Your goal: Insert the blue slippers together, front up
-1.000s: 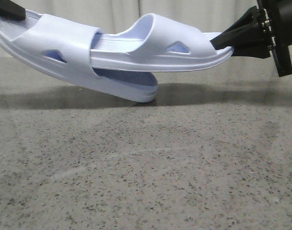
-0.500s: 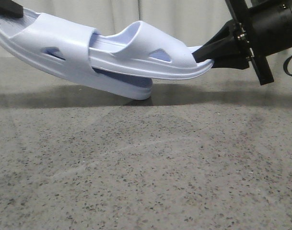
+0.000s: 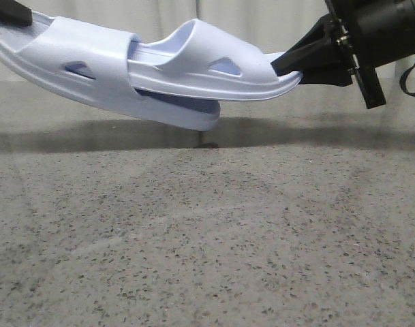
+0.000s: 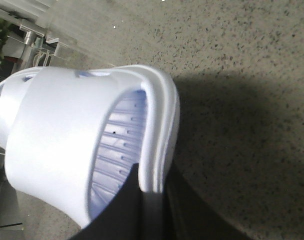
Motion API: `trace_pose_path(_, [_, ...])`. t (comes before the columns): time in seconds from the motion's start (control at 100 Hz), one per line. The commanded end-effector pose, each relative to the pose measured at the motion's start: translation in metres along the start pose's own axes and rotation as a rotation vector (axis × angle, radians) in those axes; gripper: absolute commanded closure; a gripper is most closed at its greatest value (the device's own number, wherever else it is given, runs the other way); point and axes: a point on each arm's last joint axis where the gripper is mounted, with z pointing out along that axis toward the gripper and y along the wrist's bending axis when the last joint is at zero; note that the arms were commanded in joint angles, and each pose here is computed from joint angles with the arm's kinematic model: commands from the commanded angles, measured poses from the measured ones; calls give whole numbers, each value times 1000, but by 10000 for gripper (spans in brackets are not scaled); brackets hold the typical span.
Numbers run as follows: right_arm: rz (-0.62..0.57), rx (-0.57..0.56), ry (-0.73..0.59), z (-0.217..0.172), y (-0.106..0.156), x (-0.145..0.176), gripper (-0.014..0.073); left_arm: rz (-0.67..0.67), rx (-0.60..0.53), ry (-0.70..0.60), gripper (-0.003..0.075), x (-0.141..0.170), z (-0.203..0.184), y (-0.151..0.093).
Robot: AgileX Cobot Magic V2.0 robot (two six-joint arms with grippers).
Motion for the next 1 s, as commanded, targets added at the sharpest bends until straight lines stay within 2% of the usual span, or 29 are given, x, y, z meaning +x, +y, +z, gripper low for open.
trace_pose_path(0.0, [-67,-178,-1,-14,29,-9,569,35,196,8,705,-3,-3,-32])
trace_pose_path(0.17, [-54,-206,-26,-36,19,-14,460,46,156,-21,705,-6,-3,-28])
trace_pose_path(0.56, [-28,-141,-89,-81,-10,-22,459,61,106,-52,705,-9,-2,-24])
trace_pose_path(0.9, [-24,-132,-100,-85,-12,-22,459,115,-2,-54,703,-8,2,-16])
trace_pose_path(0.99, [-24,-132,-100,-85,-12,-22,459,145,-33,-22,673,-4,9,-17])
